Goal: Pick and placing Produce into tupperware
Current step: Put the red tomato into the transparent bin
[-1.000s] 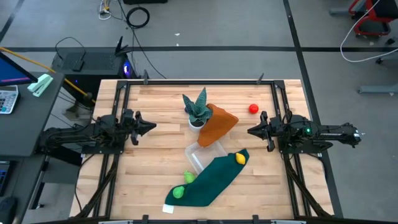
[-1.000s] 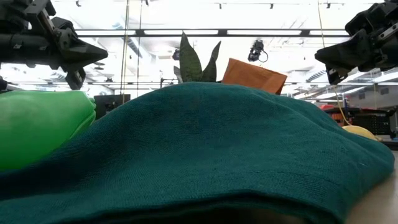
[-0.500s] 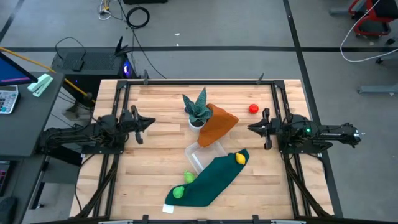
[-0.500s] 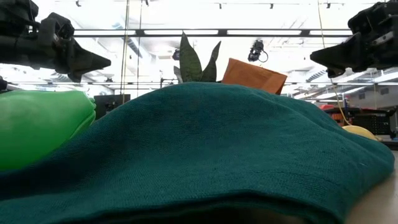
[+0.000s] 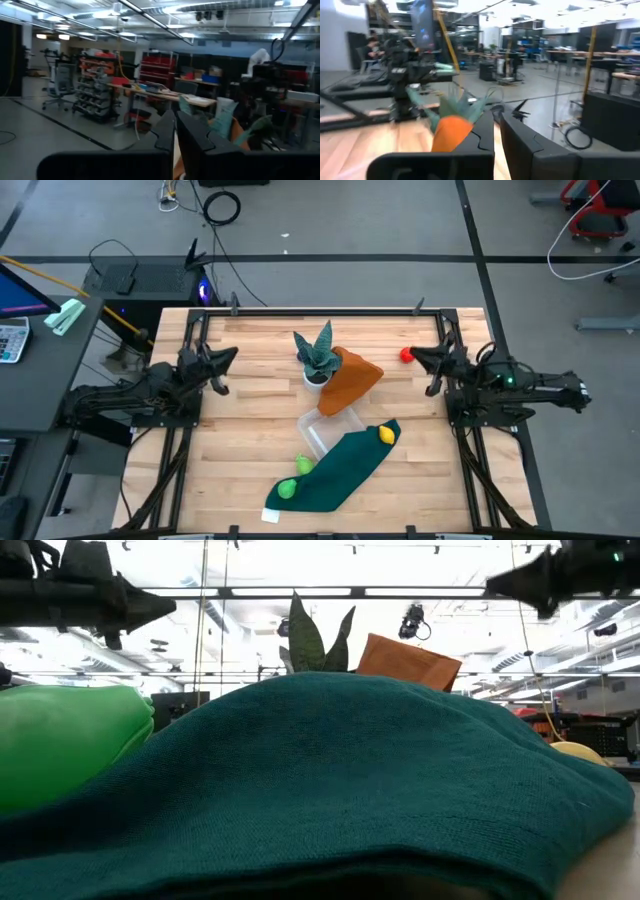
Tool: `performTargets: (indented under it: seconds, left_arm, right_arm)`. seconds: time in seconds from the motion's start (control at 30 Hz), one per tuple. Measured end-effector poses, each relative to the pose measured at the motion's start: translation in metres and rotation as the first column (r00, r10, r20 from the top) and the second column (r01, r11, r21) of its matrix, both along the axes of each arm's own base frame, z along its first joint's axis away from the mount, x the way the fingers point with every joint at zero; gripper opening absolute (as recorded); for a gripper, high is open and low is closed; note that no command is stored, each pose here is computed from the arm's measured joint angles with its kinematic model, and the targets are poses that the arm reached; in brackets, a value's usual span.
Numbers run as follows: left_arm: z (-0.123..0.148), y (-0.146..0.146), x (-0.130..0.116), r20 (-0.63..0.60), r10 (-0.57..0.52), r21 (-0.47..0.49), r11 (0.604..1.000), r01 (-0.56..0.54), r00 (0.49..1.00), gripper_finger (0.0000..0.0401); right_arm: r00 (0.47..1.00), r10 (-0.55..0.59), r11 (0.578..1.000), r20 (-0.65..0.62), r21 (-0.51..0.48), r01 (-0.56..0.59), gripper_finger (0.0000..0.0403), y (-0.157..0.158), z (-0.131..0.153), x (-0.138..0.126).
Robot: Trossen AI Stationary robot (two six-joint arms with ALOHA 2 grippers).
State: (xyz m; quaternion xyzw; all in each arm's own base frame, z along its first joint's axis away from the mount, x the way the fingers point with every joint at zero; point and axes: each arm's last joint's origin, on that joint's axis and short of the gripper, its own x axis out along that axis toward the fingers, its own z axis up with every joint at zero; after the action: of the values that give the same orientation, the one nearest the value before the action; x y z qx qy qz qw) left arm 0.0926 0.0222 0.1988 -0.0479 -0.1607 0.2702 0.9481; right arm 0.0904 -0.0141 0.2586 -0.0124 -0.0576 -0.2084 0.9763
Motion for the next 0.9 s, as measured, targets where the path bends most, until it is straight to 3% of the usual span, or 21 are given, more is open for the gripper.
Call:
performTargets:
  seconds: [0.43, 0.6, 0.9]
  left_arm:
    - [0.011, 0.0, -0.005, 0.127, 0.014, 0.009, 1.0, -0.015, 0.992, 0.0016]
    - [0.019, 0.002, -0.01, 0.257, 0.039, -0.042, 0.999, -0.03, 0.966, 0.0014]
    - [0.037, 0.003, -0.016, 0.375, 0.023, -0.095, 0.995, 0.013, 0.927, 0.0023]
  right_arm:
    - [0.977, -0.195, 0.981, 0.082, 0.005, 0.195, 0.0001, -0.006, 0.127, 0.017]
    - [0.979, -0.203, 0.979, 0.018, -0.017, 0.203, 0.0001, -0.006, 0.157, 0.02]
    - [0.97, -0.226, 0.964, -0.089, 0.126, 0.236, 0.0001, -0.006, 0.198, 0.005]
